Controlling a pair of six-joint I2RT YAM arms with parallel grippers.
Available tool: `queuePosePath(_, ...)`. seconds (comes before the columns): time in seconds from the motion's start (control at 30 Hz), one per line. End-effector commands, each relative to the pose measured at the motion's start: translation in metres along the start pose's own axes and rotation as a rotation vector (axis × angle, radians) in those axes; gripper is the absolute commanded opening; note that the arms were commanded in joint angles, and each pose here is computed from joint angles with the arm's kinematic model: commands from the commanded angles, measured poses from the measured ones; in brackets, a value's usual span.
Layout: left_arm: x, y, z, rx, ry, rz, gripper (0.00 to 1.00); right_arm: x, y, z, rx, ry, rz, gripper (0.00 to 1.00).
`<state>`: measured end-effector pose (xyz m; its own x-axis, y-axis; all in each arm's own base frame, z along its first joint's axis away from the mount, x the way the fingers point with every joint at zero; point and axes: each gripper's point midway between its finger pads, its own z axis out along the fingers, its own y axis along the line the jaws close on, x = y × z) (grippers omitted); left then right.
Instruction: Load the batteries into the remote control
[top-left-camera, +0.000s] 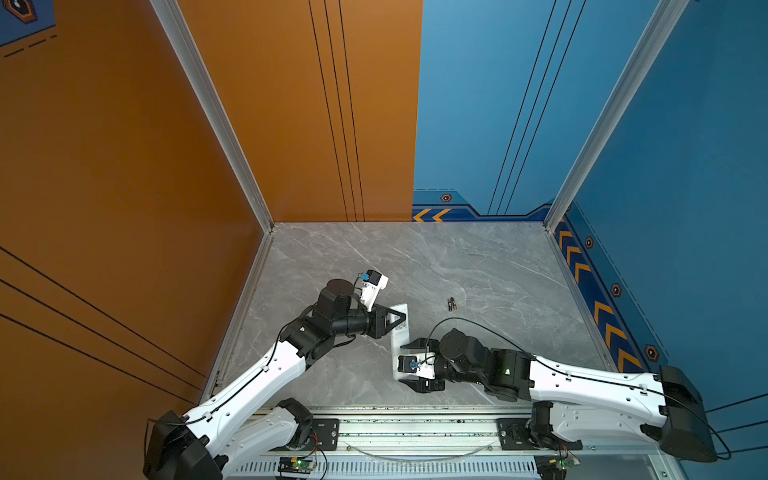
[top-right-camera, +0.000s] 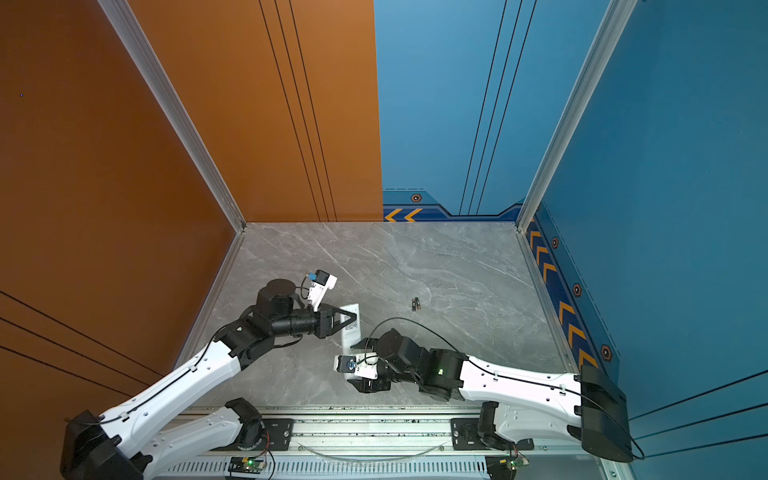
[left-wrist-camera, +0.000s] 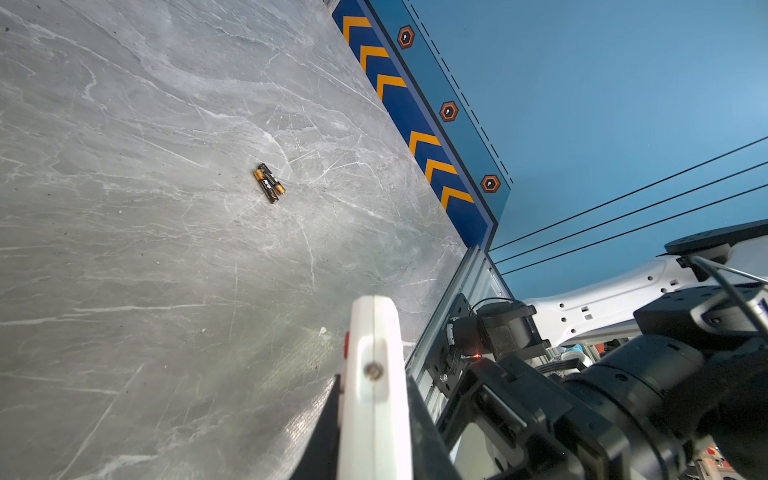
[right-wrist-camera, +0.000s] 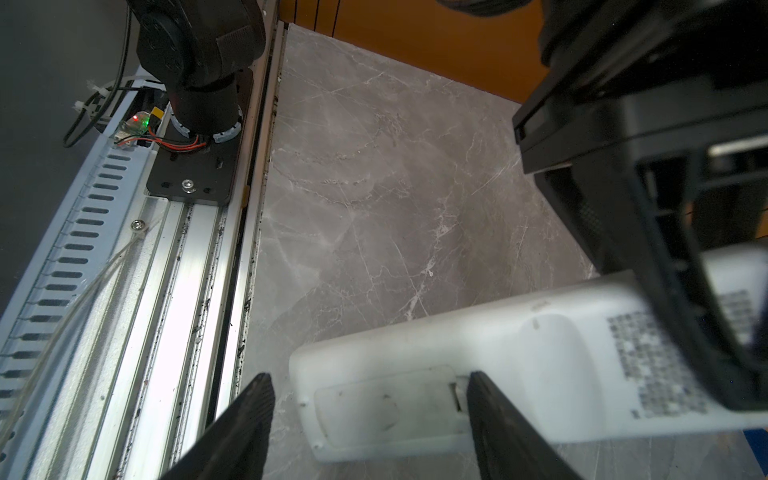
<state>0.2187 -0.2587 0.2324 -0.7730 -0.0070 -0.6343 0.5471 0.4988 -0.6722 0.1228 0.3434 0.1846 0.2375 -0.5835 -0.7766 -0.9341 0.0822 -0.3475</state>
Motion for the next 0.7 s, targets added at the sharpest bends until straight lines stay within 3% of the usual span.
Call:
queuePosePath(0.0,-0.013,-0.024,-0.004,0.070,-0.031,0.046,0.00,0.006,0.002,0.003,-0.004,0.027,0.003,0.71)
queuePosePath(0.67,-0.012,-0.024,-0.005,0.066,-0.031,0.060,0.00,0.015,0.020,0.003,-0.093,0.076,0.012,0.63)
